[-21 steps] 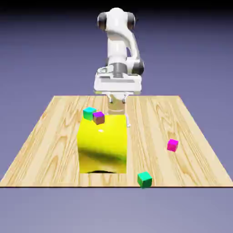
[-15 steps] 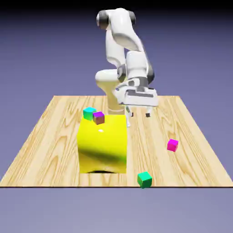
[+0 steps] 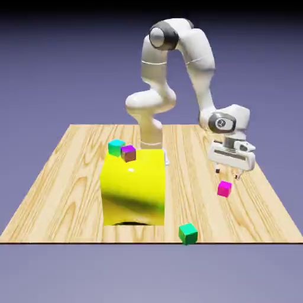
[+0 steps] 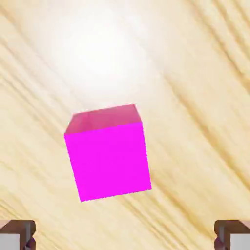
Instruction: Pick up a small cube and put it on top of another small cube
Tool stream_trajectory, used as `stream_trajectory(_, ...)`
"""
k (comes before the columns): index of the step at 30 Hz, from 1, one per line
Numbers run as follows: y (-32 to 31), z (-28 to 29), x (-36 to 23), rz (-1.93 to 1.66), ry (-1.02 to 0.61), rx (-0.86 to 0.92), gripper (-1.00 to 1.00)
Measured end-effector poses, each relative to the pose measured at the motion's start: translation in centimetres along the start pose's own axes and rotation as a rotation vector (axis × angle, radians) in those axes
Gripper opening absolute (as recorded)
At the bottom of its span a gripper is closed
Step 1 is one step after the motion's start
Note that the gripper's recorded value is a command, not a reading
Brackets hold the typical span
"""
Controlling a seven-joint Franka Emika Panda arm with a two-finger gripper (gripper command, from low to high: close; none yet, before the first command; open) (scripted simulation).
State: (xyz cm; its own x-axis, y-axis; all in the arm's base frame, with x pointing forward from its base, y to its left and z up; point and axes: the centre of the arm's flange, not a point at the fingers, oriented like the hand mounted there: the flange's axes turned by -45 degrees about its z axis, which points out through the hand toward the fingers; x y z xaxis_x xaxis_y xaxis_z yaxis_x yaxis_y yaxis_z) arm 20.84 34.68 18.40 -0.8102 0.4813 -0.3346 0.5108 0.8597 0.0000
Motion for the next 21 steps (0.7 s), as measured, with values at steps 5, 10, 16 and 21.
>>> stream_trajectory(5,0.2,4.6,0.4,0.002,0.000,-0.002,0.00)
stream_trajectory(10,0.0,6.9,0.7,0.000,0.000,0.000,-1.00)
stream_trajectory(16,0.1,1.1,0.1,0.001,-0.001,0.000,-1.00)
stream_trajectory(21,1.9,0.9,-3.8,0.110,-0.003,0.041,-1.00)
